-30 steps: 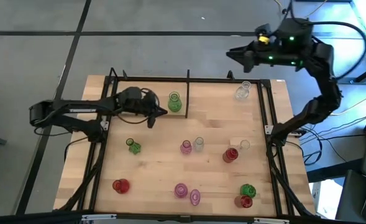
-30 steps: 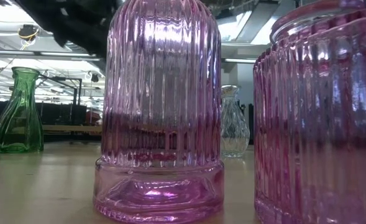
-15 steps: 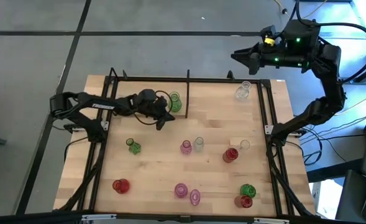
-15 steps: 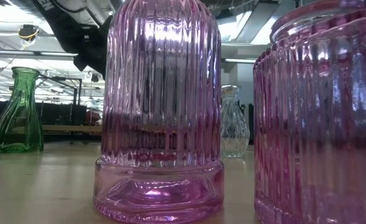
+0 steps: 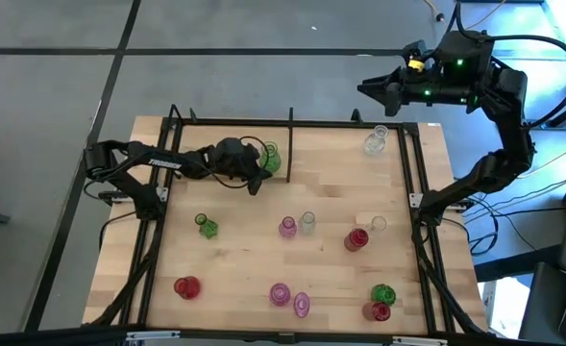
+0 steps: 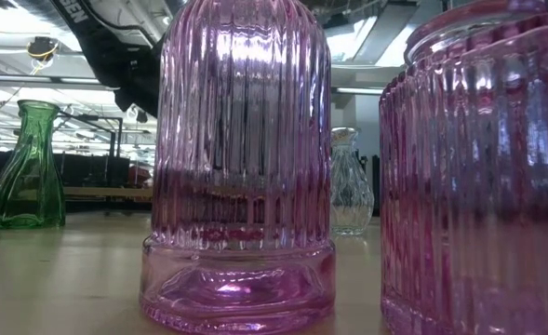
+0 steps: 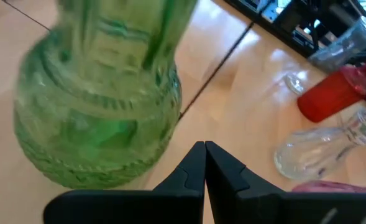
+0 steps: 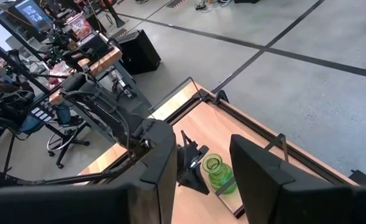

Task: Sort vases onto shelf
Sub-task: Put the top green vase on the shelf

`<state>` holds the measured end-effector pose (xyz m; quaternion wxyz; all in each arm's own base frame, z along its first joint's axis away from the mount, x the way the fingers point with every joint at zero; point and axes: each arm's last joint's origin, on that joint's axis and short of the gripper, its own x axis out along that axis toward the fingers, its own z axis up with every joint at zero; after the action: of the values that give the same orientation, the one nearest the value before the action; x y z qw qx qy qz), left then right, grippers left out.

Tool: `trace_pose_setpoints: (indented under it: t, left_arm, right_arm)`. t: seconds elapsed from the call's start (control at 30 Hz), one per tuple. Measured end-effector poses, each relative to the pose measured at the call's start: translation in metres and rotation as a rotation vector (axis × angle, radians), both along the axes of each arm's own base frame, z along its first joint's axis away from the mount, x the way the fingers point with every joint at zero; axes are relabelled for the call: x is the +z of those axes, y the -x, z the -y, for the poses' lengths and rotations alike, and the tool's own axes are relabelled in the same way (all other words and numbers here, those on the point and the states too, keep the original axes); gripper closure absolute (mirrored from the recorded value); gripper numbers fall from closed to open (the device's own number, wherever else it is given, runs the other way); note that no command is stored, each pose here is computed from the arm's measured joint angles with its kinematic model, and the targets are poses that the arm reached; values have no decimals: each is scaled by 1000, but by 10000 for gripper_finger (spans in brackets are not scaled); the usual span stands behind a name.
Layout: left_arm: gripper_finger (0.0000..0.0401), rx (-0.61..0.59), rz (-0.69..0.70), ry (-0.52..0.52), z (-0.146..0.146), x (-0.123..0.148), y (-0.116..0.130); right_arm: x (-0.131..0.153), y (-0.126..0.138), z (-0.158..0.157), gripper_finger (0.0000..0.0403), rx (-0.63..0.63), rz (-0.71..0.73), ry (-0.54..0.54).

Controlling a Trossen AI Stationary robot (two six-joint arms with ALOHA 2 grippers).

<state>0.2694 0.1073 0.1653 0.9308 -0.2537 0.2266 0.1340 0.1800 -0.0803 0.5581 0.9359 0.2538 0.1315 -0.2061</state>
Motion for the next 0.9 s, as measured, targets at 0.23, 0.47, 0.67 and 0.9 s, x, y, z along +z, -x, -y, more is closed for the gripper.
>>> trace_pose_setpoints:
  t: [0.23, 0.47, 0.67, 0.9]
  left_arm:
    - [401, 48, 2, 11, -11, 0, 5]
    - [401, 68, 8, 13, -22, 0, 10]
    - [401, 87, 24, 0, -31, 0, 12]
    - [401, 101, 47, 59, -39, -14, 8]
  right_arm:
    - [0, 0, 0, 267, 1, -3, -2]
    - [0, 0, 0, 267, 1, -1, -5]
    - [0, 0, 0, 267, 2, -1, -5]
    - [0, 0, 0, 267, 2, 0, -5]
